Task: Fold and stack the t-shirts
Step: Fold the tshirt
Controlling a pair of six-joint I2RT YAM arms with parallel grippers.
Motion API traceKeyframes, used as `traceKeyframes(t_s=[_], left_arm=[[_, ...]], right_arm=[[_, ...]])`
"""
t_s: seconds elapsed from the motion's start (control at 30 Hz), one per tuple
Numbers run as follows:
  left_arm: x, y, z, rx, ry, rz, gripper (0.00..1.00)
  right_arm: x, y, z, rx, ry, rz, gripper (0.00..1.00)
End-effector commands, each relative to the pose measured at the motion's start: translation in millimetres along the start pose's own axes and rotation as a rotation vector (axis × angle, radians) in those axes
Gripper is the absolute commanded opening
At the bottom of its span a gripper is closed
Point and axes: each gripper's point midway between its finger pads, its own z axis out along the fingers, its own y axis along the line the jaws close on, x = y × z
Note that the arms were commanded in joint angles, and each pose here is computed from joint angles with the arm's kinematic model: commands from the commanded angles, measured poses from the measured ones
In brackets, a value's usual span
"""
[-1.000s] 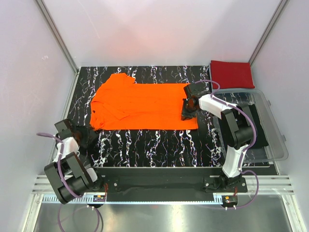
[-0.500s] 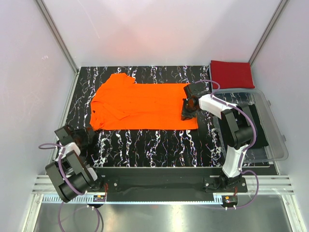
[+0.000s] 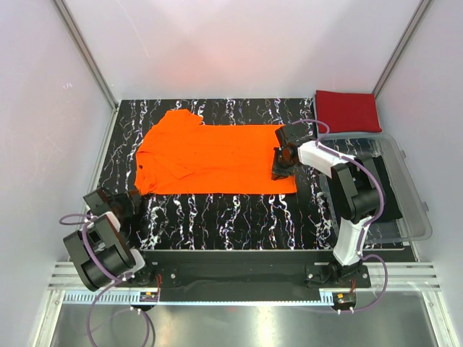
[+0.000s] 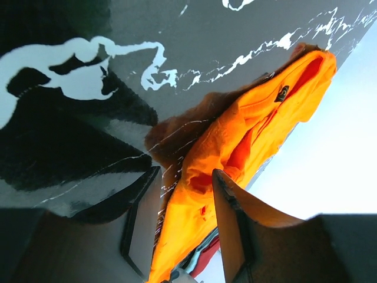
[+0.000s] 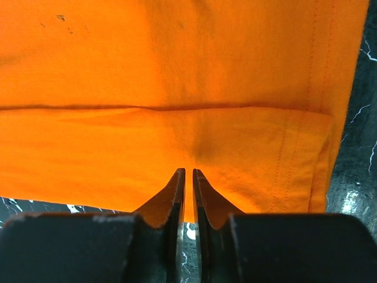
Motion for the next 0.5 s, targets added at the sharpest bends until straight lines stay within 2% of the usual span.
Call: traceKeyframes(t_s=[0.0,0.23,0.47], left_arm=[[-1.5,-7.7,3.8,0.044,0.000,-0.008,0.44],[3.4,-8.1,15.8,0.049,0.044,-0.019,0.42],[8.3,-8.6,24.9,0.043,0.069,-0.009,0.35]], right_arm=[[-14.5,5.7,-4.1,-0.005,-0.052,-0.025,0.16],[-13.3,2.8,-3.0,0.006,-0.051,-0.026,0.16],[-15.0,0.8,-4.6,0.017,-0.062,-0.026,0.16]])
